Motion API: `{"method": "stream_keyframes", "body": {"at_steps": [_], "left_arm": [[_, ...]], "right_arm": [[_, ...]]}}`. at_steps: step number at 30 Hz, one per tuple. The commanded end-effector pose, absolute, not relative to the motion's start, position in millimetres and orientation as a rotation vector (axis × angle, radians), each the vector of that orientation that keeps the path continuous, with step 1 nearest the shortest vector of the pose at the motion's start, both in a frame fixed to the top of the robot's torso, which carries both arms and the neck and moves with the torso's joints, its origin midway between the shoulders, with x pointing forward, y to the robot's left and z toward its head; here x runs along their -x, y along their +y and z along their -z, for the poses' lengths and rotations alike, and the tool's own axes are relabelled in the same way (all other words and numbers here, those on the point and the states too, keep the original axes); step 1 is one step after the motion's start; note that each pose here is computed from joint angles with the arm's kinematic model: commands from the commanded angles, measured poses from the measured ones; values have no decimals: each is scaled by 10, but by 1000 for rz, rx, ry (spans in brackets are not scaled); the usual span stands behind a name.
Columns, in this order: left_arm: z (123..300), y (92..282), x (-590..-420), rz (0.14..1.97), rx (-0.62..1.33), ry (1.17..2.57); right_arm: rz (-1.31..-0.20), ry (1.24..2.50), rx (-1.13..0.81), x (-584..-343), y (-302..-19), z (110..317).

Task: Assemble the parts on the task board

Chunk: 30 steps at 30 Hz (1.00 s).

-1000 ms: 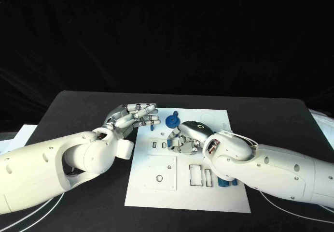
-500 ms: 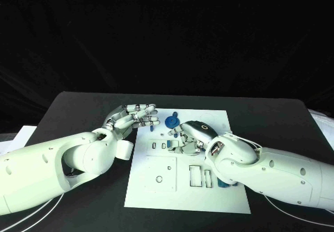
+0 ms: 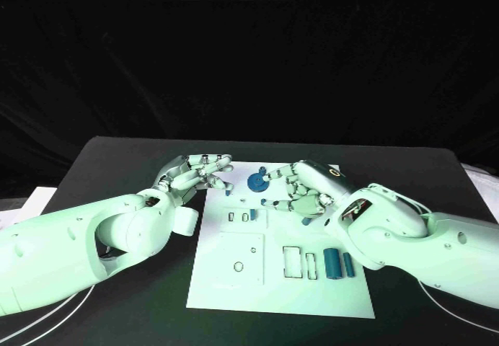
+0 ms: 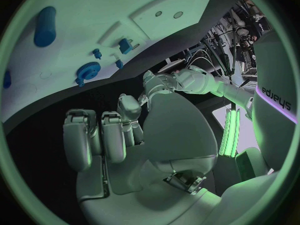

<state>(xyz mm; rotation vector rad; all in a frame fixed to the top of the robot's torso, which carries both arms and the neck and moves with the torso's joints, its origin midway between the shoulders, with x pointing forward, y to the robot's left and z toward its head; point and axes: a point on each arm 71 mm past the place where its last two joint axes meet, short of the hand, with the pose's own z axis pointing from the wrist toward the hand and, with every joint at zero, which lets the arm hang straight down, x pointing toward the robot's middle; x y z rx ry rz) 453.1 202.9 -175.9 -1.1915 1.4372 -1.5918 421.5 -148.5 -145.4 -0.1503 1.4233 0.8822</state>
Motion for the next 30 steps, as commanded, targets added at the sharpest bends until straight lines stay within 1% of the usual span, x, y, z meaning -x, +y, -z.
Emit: {"method": "stream_keyframes", "body": {"at_steps": [1,3,6,9,12,16,18,30], "left_arm": [[1853,2004,-4528,1400,1074,1678],[1891,1990,-4531,1285,990,1832],[1894,1955,-4557,1089,812,2049],[1872,1933,-4595,892,641,2163],[1834,1907,-4662,749,522,2189],[1803,1862,-4752,617,431,2206],[1792,1801,-4787,559,389,2219],[1777,1526,-4878,439,309,2245]], "right_arm": [[-1003,1485,20,-4254,-1624,1330],[-999,1497,-51,-4311,-1770,1254],[-981,1502,-133,-4376,-1981,1162],[-956,1505,-185,-4416,-2141,1110],[-921,1517,-224,-4449,-2247,1099],[-881,1531,-255,-4487,-2330,1106],[-862,1538,-265,-4505,-2364,1112],[-825,1557,-279,-4535,-2414,1133]]}}
